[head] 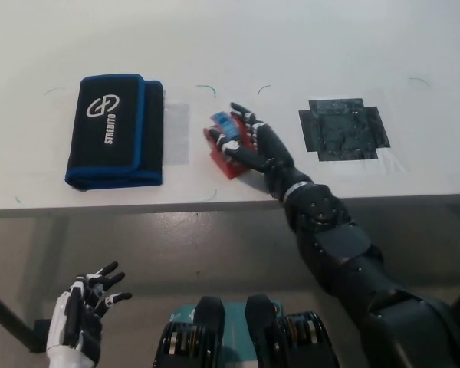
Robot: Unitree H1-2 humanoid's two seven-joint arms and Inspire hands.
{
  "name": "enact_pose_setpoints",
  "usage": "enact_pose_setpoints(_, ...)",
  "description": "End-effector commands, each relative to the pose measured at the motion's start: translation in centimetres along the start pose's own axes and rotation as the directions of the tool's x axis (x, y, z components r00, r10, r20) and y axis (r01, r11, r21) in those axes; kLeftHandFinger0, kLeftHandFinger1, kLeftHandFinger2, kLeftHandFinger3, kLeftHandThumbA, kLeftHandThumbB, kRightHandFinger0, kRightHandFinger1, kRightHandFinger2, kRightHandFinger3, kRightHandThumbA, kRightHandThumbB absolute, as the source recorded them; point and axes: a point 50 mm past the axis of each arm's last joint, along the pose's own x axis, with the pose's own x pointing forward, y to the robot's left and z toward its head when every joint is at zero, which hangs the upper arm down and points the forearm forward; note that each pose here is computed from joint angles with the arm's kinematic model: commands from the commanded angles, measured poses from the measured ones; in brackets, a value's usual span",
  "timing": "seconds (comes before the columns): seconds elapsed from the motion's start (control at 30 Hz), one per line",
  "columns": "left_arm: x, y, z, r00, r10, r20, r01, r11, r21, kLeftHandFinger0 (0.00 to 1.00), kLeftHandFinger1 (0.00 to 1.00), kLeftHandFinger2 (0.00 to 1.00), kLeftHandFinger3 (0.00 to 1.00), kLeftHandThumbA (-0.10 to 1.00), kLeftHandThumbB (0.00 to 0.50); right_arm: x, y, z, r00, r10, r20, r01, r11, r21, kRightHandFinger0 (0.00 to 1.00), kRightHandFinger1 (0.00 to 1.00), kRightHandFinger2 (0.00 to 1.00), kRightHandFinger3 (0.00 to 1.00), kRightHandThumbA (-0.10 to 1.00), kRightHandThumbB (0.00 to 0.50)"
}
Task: Use the right hand to move the tape on the right hand side to the notebook on the left hand side
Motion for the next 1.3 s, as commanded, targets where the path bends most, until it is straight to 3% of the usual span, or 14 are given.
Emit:
enact_pose_setpoints(0.0,0.5,-1.2,1.1,0.997,-0.052,0.062,0.052,0.999,0.004,0.51,0.7,0.71,0.98,0.72,0.161,2.0,2.7,4.1,0.991,0.061,0.119,-0.055,0.997,-0.05,1.0,1.0,1.0,1.0,0.76,0.411)
enact_pose_setpoints(0.17,0.3,-1.3,1.0,0.997,-0.044,0.063,0.043,0.999,0.01,0.52,0.7,0.73,0.99,0.74,0.133,2.1,4.6,4.1,0.987,0.119,0.106,-0.116,0.993,-0.034,1.0,1.0,1.0,1.0,0.73,0.43)
enact_pose_setpoints(0.3,-0.3,-1.0,0.9,0.998,-0.034,0.061,0.033,0.999,0.009,0.5,0.69,0.75,1.0,0.73,0.142,1.9,5.2,3.8,0.985,0.14,0.099,-0.137,0.99,-0.038,1.0,1.0,1.0,1.0,0.73,0.416)
enact_pose_setpoints(0.43,-0.8,-0.4,0.6,0.998,-0.028,0.059,0.028,1.0,0.014,0.48,0.69,0.74,1.0,0.74,0.14,1.7,4.6,3.4,0.985,0.14,0.096,-0.134,0.989,-0.065,1.0,1.0,1.0,1.0,0.77,0.429)
enact_pose_setpoints(0.47,-0.8,-0.3,0.6,0.998,-0.03,0.057,0.029,1.0,0.01,0.51,0.7,0.74,1.0,0.74,0.14,1.7,4.5,3.4,0.986,0.136,0.096,-0.129,0.989,-0.07,1.0,1.0,1.0,1.0,0.84,0.396)
enact_pose_setpoints(0.5,-0.8,-0.3,0.6,0.998,-0.031,0.054,0.031,1.0,0.004,0.51,0.71,0.75,1.0,0.74,0.14,1.7,3.8,3.5,0.988,0.117,0.099,-0.11,0.991,-0.078,1.0,1.0,1.0,1.0,0.77,0.418)
enact_pose_setpoints(0.67,-0.8,0.3,0.9,0.998,-0.017,0.054,0.016,1.0,0.013,0.52,0.7,0.74,1.0,0.75,0.115,1.7,1.5,3.5,0.992,0.079,0.098,-0.069,0.993,-0.099,1.0,1.0,1.0,1.0,0.75,0.416)
enact_pose_setpoints(0.73,-0.8,0.4,0.9,0.999,-0.016,0.052,0.016,1.0,0.009,0.52,0.71,0.76,1.0,0.77,0.123,1.5,-0.8,3.9,0.992,0.051,0.116,-0.04,0.995,-0.096,1.0,1.0,1.0,1.0,0.72,0.384)
enact_pose_setpoints(0.9,-1.0,0.8,1.0,0.999,-0.014,0.05,0.013,1.0,0.02,0.52,0.73,0.79,1.0,0.79,0.116,1.3,-3.1,4.2,0.99,0.006,0.139,0.012,0.991,-0.133,1.0,1.0,1.0,1.0,0.76,0.396)
enact_pose_setpoints(1.0,-1.0,1.0,0.9,0.999,-0.012,0.045,0.01,1.0,0.029,0.59,0.78,0.83,1.0,0.8,0.102,0.7,-5.8,4.9,0.983,-0.027,0.182,0.055,0.987,-0.148,1.0,1.0,1.0,1.0,0.75,0.348)
enact_pose_setpoints(1.07,-1.0,0.9,0.9,0.999,-0.015,0.046,0.013,0.999,0.033,0.57,0.78,0.83,1.0,0.82,0.101,0.1,-7.7,5.5,0.976,-0.047,0.213,0.087,0.979,-0.184,1.0,1.0,1.0,1.0,0.76,0.344)
enact_pose_setpoints(1.2,-1.2,1.1,0.9,0.999,-0.011,0.042,0.01,1.0,0.023,0.55,0.77,0.84,1.0,0.81,0.093,-0.8,-9.0,5.9,0.965,-0.062,0.253,0.109,0.978,-0.177,1.0,1.0,1.0,1.0,0.76,0.356)
enact_pose_setpoints(1.27,-1.1,1.2,1.0,0.999,-0.002,0.049,0.001,1.0,0.024,0.53,0.76,0.83,1.0,0.81,0.057,-2.3,-10.1,6.4,0.955,-0.078,0.286,0.137,0.971,-0.194,1.0,1.0,1.0,1.0,0.79,0.382)
